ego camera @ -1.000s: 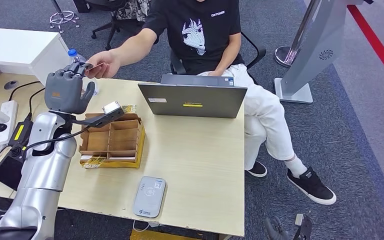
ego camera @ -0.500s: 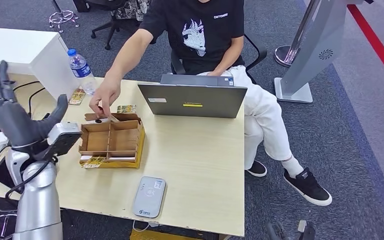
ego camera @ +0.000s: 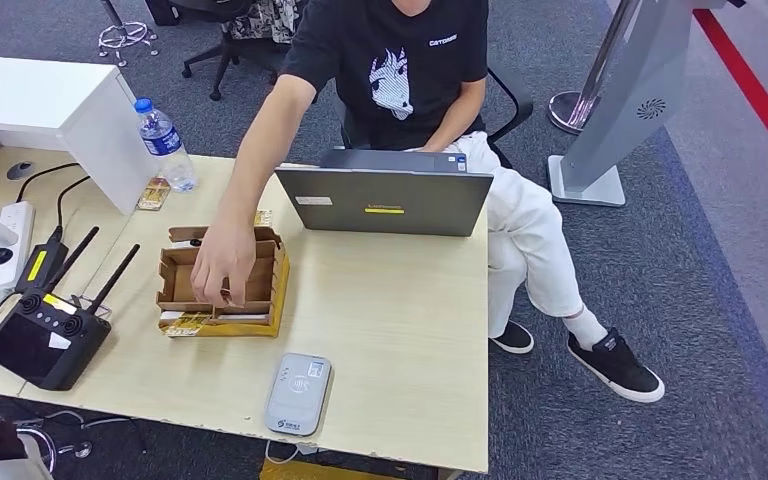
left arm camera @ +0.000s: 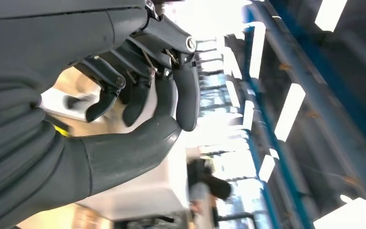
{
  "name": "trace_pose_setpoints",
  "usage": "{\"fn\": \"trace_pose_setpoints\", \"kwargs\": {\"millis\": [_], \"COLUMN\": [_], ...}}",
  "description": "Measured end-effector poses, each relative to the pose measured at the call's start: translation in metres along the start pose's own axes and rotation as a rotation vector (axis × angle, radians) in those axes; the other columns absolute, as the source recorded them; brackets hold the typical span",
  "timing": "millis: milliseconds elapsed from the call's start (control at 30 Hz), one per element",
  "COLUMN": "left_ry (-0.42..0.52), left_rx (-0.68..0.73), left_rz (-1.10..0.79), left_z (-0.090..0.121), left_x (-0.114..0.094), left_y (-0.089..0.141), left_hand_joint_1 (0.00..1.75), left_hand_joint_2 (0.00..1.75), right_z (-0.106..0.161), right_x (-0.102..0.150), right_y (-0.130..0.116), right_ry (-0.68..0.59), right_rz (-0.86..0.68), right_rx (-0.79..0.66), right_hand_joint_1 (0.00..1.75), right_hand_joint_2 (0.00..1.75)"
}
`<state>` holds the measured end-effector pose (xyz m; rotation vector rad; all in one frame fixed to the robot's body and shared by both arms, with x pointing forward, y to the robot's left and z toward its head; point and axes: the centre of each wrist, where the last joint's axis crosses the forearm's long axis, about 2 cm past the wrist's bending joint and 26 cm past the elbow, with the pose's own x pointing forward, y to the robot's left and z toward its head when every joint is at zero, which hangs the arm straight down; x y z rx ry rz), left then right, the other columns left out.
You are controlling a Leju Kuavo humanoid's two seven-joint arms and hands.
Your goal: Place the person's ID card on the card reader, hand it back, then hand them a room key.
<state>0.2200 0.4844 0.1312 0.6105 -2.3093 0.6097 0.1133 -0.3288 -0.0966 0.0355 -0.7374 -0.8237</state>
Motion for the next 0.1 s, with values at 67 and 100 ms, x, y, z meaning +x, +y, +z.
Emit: {"fn": "trace_pose_setpoints", "kwargs": {"millis": [67, 100], "left_ry": [0.081, 0.102], "left_rx": [0.067, 0.086], "left_rz": [-0.028, -0.035], "left_z": [0.012, 0.015], "left_x": [-0.014, -0.017], "left_y": [0.035, 0.043], "left_hand_joint_1": [1.75, 1.75], "left_hand_joint_2": [1.75, 1.75], "right_z": [0.002, 0.003], "right_x": [-0.001, -0.001], "right_y": [-0.009, -0.012], "right_ry": [0.032, 0.041], "right_rz": [0.034, 0.044], "right_rx": [-0.030, -0.036], "right_hand_joint_1": [1.75, 1.75], "right_hand_joint_2": [1.75, 1.75]}}
